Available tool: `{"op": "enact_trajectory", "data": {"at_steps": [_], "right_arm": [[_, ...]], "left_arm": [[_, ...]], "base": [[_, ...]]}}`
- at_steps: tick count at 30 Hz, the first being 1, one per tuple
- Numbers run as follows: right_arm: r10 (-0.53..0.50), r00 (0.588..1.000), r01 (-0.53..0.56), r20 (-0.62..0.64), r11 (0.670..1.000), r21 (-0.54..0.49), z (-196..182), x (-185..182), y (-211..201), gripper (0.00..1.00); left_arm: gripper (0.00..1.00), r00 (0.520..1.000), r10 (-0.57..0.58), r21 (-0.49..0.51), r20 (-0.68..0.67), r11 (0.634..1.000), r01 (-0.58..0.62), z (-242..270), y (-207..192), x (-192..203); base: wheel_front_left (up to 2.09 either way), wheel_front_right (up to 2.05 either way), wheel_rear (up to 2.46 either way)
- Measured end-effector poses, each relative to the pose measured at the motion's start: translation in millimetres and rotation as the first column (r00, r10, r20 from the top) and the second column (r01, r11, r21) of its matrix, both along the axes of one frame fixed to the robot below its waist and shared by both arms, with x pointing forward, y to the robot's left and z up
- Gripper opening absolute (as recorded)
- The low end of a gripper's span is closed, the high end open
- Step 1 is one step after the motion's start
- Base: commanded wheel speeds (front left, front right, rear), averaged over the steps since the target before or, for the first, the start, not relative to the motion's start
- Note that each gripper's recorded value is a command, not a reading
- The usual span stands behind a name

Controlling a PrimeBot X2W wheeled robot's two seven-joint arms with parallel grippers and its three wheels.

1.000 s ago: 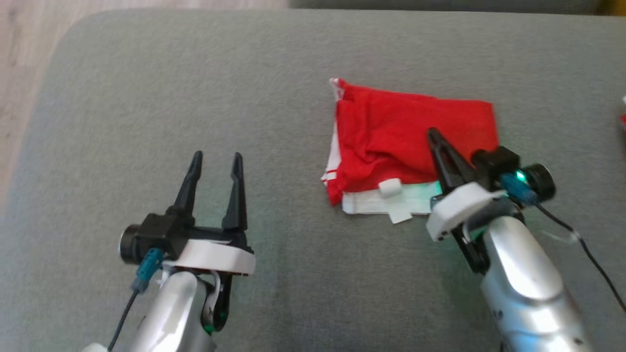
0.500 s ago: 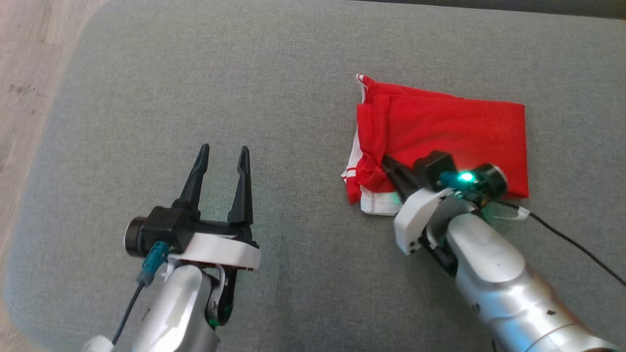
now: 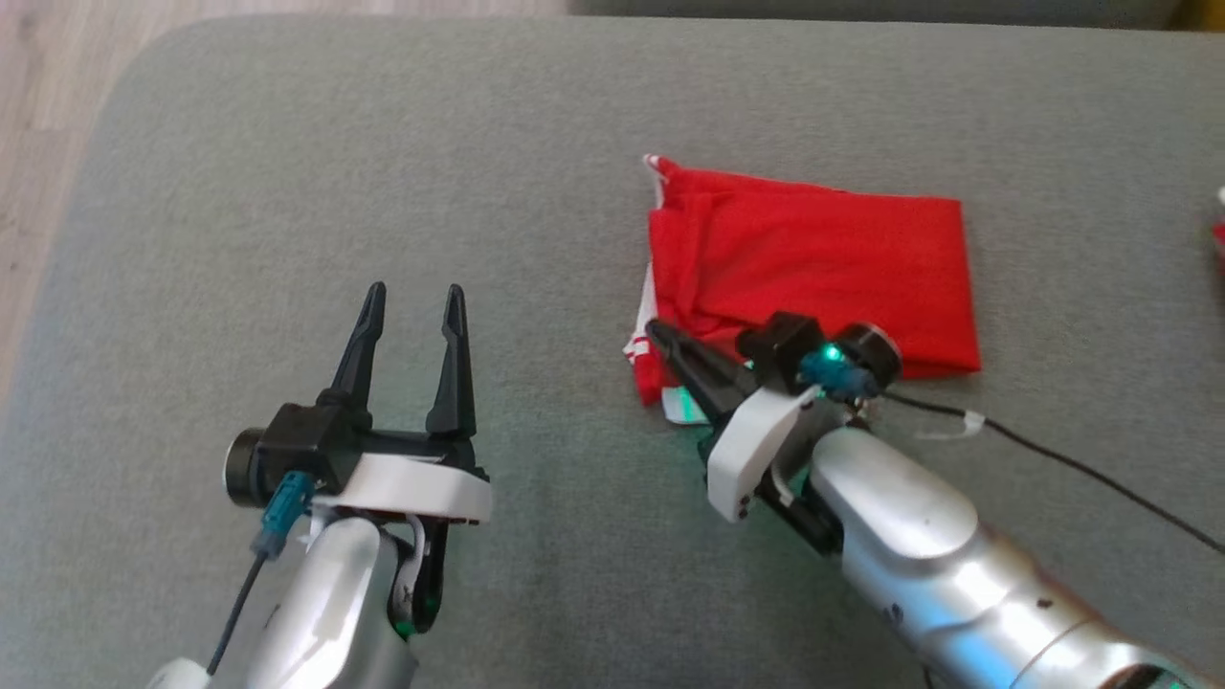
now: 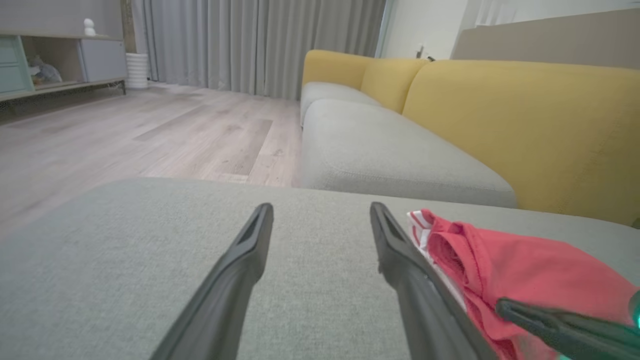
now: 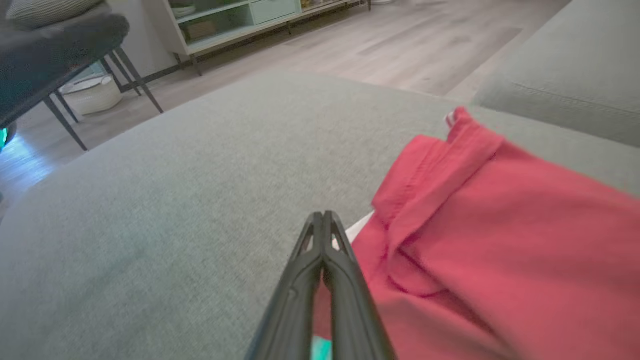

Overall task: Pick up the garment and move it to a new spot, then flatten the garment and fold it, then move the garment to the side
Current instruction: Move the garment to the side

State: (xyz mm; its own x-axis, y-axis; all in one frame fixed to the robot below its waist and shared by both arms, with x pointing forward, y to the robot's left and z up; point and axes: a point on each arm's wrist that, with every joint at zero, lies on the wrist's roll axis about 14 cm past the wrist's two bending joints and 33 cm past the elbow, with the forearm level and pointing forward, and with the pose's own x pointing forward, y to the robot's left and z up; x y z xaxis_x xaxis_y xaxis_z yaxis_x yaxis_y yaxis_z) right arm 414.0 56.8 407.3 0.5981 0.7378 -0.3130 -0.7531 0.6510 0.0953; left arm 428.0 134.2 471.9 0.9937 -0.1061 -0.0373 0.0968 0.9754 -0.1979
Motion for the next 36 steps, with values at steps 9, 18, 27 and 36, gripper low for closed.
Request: {"op": "enact_trajectory", "data": {"at_steps": [9,18,27,36], "right_arm": [[-0.305,0.947,0.294,0.100,0.949,0.112,45.6,47.2,-74.8,0.00],[-0.670,0.723,0.639,0.168,0.741,0.207,64.9,24.1,-208.4,0.00],[-0.733,0.656,0.709,0.179,0.680,0.188,57.5,-13.2,-237.0,1.00],[-0.717,0.681,0.698,0.152,0.698,0.160,44.1,2.0,-227.9,1.00]], "left_arm": [[1.00,0.998,-0.051,-0.008,0.045,0.999,0.051,14.9,-18.7,5.0],[1.00,0.994,-0.099,-0.022,0.044,0.995,0.100,14.7,-38.1,-3.9],[1.00,0.994,-0.110,-0.012,0.024,0.994,0.110,7.4,-41.3,-14.1],[1.00,0.993,-0.116,-0.009,0.006,0.993,0.116,-0.3,-42.0,-10.4]], "base": [[0.00,0.00,0.00],[0.00,0.00,0.00],[0.00,0.00,0.00],[0.00,0.00,0.00]]}}
